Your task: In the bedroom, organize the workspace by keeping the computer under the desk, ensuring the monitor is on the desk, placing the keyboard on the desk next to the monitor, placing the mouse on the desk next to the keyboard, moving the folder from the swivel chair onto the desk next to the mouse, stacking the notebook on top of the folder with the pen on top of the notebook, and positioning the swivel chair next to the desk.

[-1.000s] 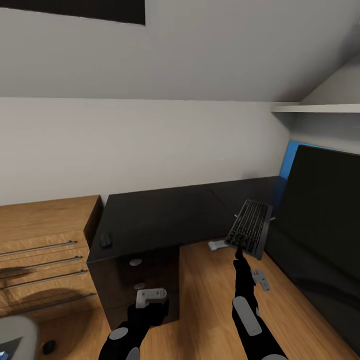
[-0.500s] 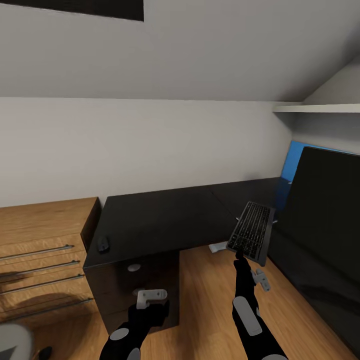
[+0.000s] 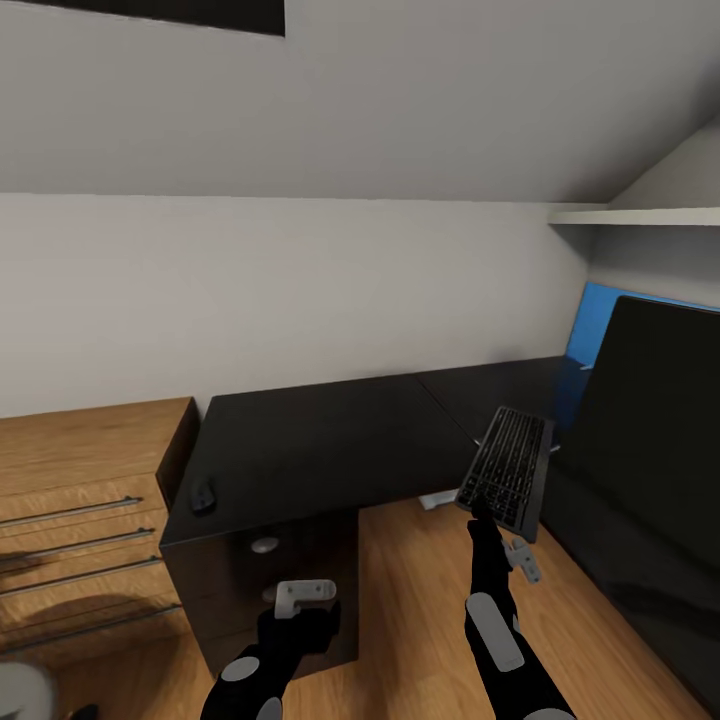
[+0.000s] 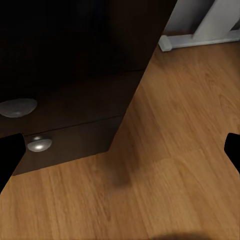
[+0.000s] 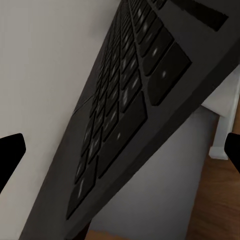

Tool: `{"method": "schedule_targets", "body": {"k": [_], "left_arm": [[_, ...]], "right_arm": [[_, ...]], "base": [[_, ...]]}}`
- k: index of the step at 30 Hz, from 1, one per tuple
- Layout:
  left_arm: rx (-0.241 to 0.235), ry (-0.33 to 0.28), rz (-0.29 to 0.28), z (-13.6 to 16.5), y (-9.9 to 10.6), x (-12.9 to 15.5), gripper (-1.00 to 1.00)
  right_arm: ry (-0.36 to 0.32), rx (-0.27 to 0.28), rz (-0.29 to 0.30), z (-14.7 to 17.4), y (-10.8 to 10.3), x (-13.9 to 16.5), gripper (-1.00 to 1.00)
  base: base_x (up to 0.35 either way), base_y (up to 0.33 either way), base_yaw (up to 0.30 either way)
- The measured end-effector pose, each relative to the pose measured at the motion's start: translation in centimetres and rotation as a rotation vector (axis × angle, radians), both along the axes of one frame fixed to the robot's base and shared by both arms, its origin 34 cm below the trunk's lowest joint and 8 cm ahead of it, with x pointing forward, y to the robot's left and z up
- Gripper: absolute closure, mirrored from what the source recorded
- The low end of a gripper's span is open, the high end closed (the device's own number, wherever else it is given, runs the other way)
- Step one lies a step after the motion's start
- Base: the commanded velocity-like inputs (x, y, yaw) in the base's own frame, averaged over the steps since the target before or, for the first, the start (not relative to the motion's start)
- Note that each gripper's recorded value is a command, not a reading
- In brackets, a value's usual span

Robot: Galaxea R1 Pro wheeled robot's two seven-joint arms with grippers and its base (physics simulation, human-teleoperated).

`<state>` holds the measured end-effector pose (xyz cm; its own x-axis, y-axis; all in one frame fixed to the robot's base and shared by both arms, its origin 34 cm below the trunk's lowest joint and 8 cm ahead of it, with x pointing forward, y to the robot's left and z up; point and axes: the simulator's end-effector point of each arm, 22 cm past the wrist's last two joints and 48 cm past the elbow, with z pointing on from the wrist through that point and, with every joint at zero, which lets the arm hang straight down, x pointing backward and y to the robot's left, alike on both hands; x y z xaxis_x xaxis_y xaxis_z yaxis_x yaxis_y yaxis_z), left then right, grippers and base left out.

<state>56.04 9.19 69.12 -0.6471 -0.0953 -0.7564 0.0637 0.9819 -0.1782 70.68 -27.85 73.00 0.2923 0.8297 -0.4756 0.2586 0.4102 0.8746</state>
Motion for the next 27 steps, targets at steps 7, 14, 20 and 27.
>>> {"method": "schedule_targets", "body": {"k": [7, 14, 20, 27], "left_arm": [[0.0, 0.001, 0.0, -0.01, -0.01, 0.0, -1.0], [0.001, 0.0, 0.001, -0.01, 0.09, 0.0, -1.0], [0.0, 0.001, 0.001, -0.02, 0.05, 0.0, -1.0], [0.001, 0.001, 0.001, -0.04, 0.08, 0.0, -1.0]], "right_arm": [[0.0, 0.001, -0.001, -0.02, -0.01, 0.0, -1.0], [0.0, 0.001, -0.001, 0.0, -0.02, -0.02, -1.0], [0.0, 0.001, -0.001, -0.01, -0.01, -0.01, -1.0], [0.0, -0.001, -0.002, 0.02, -0.05, 0.0, 1.0]], "base": [[0.017, 0.0, 0.0], [0.128, 0.0, 0.0], [0.064, 0.0, 0.0], [0.006, 0.0, 0.0]]}}
